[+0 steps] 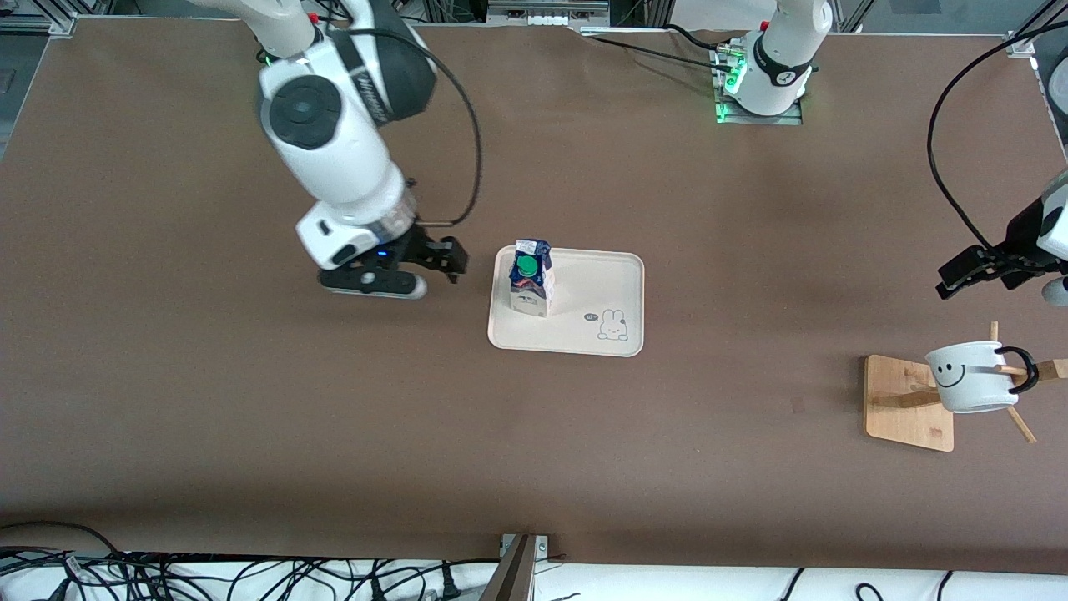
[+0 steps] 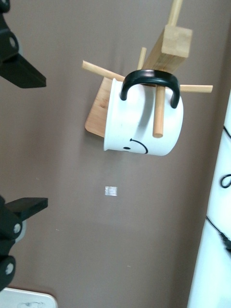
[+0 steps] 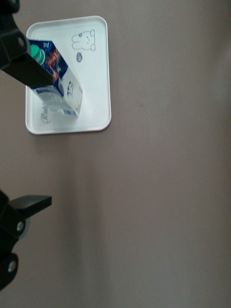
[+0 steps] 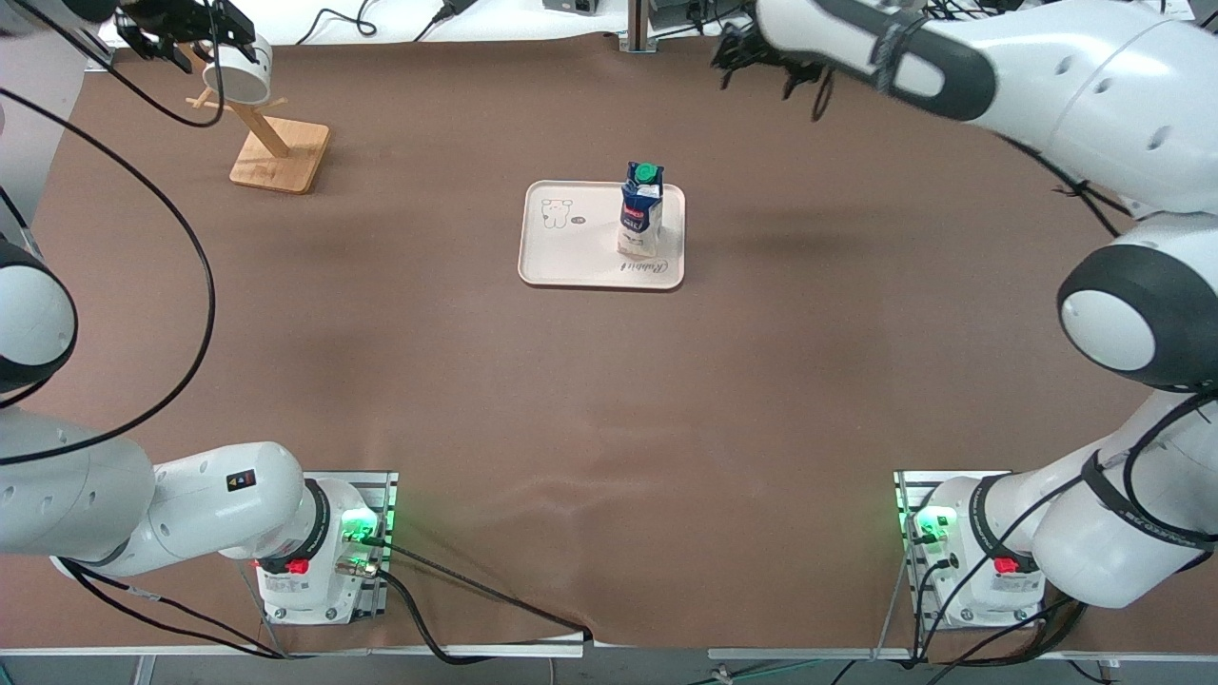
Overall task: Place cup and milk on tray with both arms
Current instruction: 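Release the carton and withdraw the right gripper while the left gripper reaches the mug, then grasp the white mug on the stand with the left gripper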
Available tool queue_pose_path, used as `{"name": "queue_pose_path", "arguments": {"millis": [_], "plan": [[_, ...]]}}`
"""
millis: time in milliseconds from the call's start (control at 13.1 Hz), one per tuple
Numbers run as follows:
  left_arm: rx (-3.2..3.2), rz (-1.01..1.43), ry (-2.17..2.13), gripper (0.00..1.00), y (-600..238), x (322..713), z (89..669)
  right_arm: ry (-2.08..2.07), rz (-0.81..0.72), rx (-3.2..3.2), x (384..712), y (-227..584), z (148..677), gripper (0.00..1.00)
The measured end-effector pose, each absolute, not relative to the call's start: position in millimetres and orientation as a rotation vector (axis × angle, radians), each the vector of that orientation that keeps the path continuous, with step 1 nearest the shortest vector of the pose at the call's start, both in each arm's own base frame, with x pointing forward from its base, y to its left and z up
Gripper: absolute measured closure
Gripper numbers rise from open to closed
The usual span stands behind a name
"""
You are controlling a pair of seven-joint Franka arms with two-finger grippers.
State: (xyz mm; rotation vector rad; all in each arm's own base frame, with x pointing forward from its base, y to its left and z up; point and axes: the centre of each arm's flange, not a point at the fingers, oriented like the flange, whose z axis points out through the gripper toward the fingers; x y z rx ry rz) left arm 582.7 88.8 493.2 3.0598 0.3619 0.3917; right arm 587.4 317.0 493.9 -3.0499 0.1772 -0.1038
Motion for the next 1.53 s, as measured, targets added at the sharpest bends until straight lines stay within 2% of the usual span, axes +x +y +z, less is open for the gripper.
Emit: {"name": "queue_pose_path", "arguments": {"millis": [306, 459, 689, 995, 1071, 1224, 1301, 1378, 1531], "plan": [[2.934, 0.754, 0.537, 0.0, 104, 563, 437, 0.059, -0.004, -3.086, 594, 221, 532, 0.0], [2.79, 0.828, 0.737, 0.0, 109, 561, 429, 0.026, 0.05, -3.068, 589, 162, 546, 0.0], [2.652, 0.929, 0.89, 0.0, 109, 569, 410, -0.081, 0.057, -3.06, 573, 90, 562, 0.0], [2.526, 0.977, 1.027, 0.0, 103, 575, 386, -0.159, 0.029, -3.098, 536, 57, 580, 0.0], [2.517, 0.981, 1.036, 0.09, 102, 576, 382, -0.17, 0.016, -3.107, 531, 59, 585, 0.0], [2.506, 0.996, 1.05, 0.35, 103, 578, 379, -0.182, 0.006, -3.11, 529, 62, 588, 0.0], [2.498, 1.021, 1.057, 0.41, 104, 579, 379, -0.183, 0.007, -3.113, 530, 62, 587, 0.0], [2.49, 1.039, 1.065, 0.41, 106, 581, 377, -0.184, 0.006, -3.117, 531, 62, 586, 0.0], [2.477, 1.062, 1.052, 0.63, 102, 588, 381, -0.185, -0.004, -3.123, 534, 61, 587, 0.0]]}}
